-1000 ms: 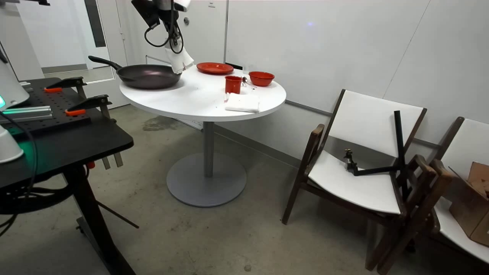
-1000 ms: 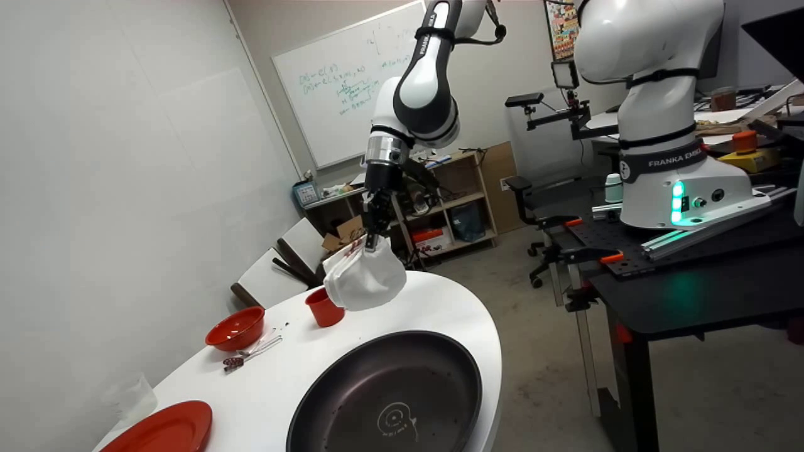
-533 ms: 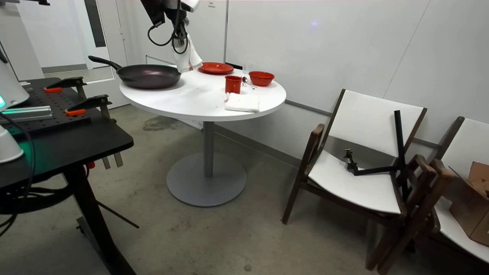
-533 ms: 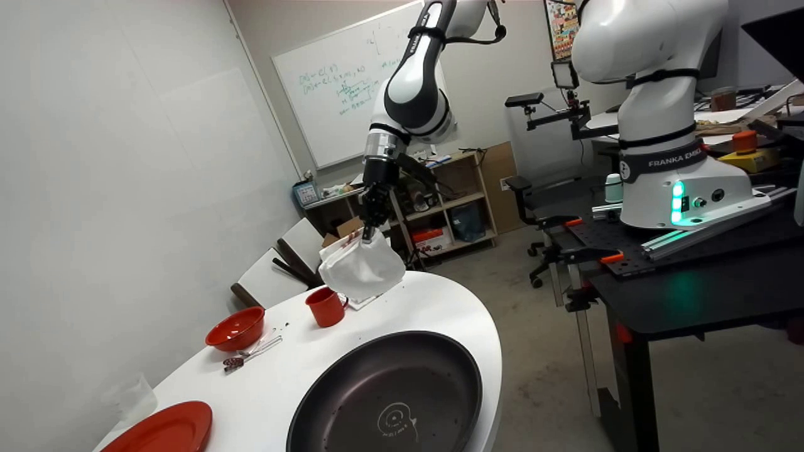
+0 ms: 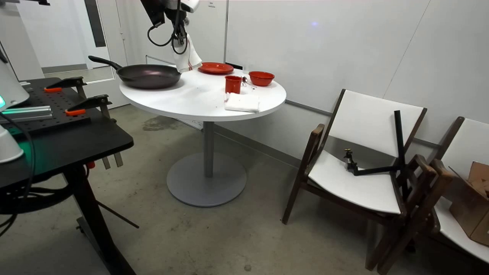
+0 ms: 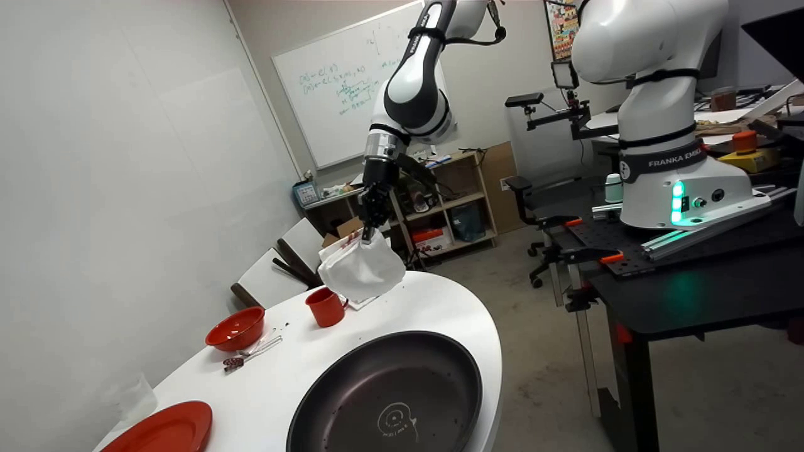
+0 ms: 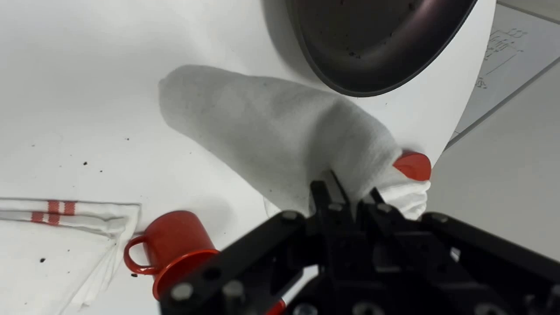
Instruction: Pick a cloth and wipe the pan
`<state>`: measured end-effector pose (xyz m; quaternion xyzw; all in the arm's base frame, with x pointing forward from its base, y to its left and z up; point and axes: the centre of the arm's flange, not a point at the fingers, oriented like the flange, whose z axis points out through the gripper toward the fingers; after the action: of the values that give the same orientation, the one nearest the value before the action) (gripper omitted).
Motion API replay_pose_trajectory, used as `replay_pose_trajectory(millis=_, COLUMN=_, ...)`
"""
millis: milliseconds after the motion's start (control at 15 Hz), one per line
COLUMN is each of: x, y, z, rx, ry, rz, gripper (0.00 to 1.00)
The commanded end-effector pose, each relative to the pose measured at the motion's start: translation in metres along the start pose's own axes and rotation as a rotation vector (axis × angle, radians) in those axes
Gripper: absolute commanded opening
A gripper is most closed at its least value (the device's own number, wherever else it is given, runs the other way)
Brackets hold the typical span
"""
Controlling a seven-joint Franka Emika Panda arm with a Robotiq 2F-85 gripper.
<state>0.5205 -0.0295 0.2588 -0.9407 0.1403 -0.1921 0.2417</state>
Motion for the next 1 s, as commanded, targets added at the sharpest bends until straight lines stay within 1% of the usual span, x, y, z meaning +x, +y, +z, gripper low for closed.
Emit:
replay_pose_trajectory(millis=0, x=0.003, y=0.003, z=0.0, rx=-0.008, ry=0.01, rz=0.007, gripper=0.02)
replay_pose_trajectory(millis=133, x=0.013, y=0.011, z=-0.002, rx=-0.033, ry=0.041, rz=0.032, gripper=0.02)
replay_pose_trajectory(millis=400, x=0.038, y=0.027, z=-0.007, rx=-0.041, ry=0.044, rz=0.084, gripper=0.02)
replay_pose_trajectory(millis=600, x=0.061, y=0.037, z=-0.01, rx=-0.072, ry=0.053, rz=0.126, gripper=0.02)
replay_pose_trajectory(millis=933, x=0.1, y=0.049, z=-0.013, rx=-0.156, ry=0.048, rz=0.185, gripper=0.02)
